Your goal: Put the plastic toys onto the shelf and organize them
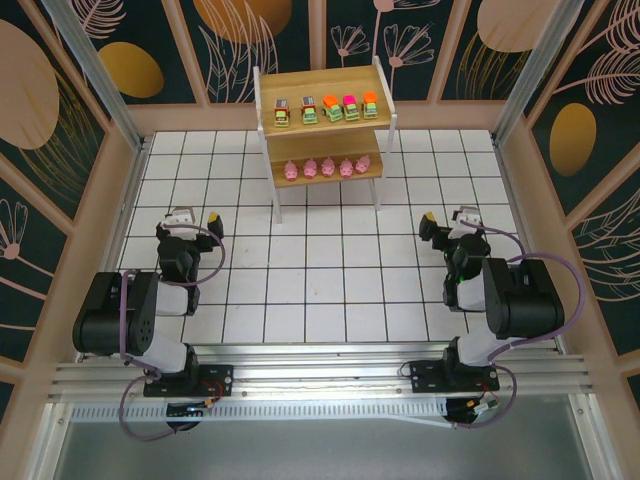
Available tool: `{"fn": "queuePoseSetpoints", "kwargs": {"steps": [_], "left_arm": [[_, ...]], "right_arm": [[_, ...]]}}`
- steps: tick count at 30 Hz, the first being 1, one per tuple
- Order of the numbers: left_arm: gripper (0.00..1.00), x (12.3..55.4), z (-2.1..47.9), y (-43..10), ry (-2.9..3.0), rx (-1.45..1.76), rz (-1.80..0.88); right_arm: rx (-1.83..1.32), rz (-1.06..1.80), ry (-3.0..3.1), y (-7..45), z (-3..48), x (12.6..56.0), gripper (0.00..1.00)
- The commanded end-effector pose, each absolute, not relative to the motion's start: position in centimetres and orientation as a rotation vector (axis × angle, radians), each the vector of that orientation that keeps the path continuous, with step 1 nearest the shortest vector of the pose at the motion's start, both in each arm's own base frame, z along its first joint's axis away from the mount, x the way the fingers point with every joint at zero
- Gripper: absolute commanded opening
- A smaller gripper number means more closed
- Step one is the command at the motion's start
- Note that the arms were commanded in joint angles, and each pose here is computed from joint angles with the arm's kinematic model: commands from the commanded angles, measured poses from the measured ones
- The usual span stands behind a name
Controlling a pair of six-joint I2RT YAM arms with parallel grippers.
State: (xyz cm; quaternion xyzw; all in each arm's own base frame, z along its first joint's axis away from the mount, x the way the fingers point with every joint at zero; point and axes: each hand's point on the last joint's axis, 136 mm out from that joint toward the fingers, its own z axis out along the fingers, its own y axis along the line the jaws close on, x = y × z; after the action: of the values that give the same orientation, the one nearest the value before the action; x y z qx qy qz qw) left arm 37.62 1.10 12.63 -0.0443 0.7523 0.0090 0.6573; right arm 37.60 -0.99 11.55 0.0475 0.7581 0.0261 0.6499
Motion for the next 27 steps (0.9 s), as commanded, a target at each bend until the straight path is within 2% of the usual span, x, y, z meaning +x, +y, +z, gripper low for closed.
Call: {"fn": "queuePoseSetpoints", "kwargs": {"steps": [1,27], "left_arm": [[0.99,37.87,13.58,1.18,1.666,-0.108,0.006],[0.99,37.87,13.48,1.25,1.667,-0.115,0.007]], "right_arm": [[0.1,0.075,1.665,-0.87,12.78,37.55,0.99],[0.103,0.071,1.666,-0.9,12.72,37.55,0.99]]}}
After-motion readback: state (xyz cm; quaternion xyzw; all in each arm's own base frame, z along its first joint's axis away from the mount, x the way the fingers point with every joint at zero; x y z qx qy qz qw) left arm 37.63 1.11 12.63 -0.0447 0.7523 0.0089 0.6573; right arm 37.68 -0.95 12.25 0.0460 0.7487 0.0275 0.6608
